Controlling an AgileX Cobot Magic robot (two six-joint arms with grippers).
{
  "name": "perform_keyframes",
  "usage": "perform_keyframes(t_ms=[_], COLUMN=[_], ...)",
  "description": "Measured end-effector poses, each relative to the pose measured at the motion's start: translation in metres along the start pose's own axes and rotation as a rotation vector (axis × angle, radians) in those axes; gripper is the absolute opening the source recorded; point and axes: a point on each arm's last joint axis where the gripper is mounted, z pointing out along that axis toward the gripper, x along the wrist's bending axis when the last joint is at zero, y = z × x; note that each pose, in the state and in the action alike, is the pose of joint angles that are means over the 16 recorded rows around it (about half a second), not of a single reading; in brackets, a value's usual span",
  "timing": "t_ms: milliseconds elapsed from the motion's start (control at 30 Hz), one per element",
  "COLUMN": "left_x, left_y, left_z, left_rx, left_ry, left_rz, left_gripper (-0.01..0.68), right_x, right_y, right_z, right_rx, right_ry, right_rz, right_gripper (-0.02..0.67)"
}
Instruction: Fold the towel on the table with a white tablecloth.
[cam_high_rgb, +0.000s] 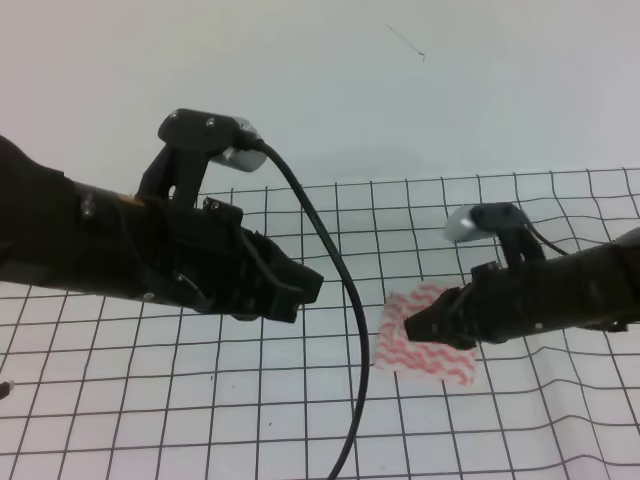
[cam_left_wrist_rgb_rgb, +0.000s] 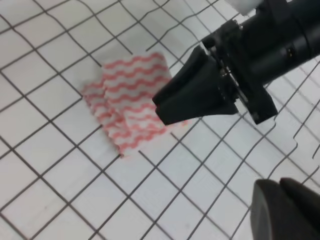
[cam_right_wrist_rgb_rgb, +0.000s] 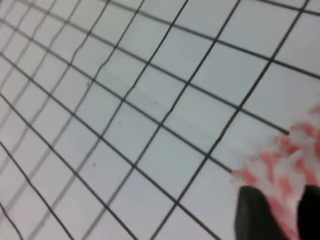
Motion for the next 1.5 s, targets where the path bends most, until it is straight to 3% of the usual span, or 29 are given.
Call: perform_keyframes(t_ms=[233, 600, 767, 967, 1100, 1500], left_x=[0.011, 0.036, 0.042, 0.042, 0.041, 0.040], left_y=[-0.005, -0.009, -0.009, -0.010, -0.010, -0.010], left_z=[0.001, -0.011, -0.014, -0.014, -0.014, -0.014], left_rx=[0.053, 0.092, 0.094, 0.096, 0.095, 0.103], left_ry=[0.070, 0.178, 0.185, 0.177, 0.174, 0.159], left_rz=[0.035, 0.011, -0.009, -0.012, -0.013, -0.018], left_gripper=[-0.002, -0.002, -0.002, -0.002, -0.002, -0.002], right_x=[0.021, 0.055, 0.056, 0.046, 0.044, 0.058], right_y=[-0.007, 0.014, 0.034, 0.062, 0.071, 0.056], right_z=[0.018, 0.032, 0.023, 0.000, -0.010, 0.023], right_rx=[0.090, 0.148, 0.228, 0.290, 0.308, 0.350], right_ry=[-0.052, -0.197, -0.297, -0.491, -0.545, -0.341], right_rz=[-0.210, -0.485, -0.580, -0.604, -0.580, -0.530], right_gripper=[0.296, 0.276, 0.275, 0.275, 0.275, 0.275])
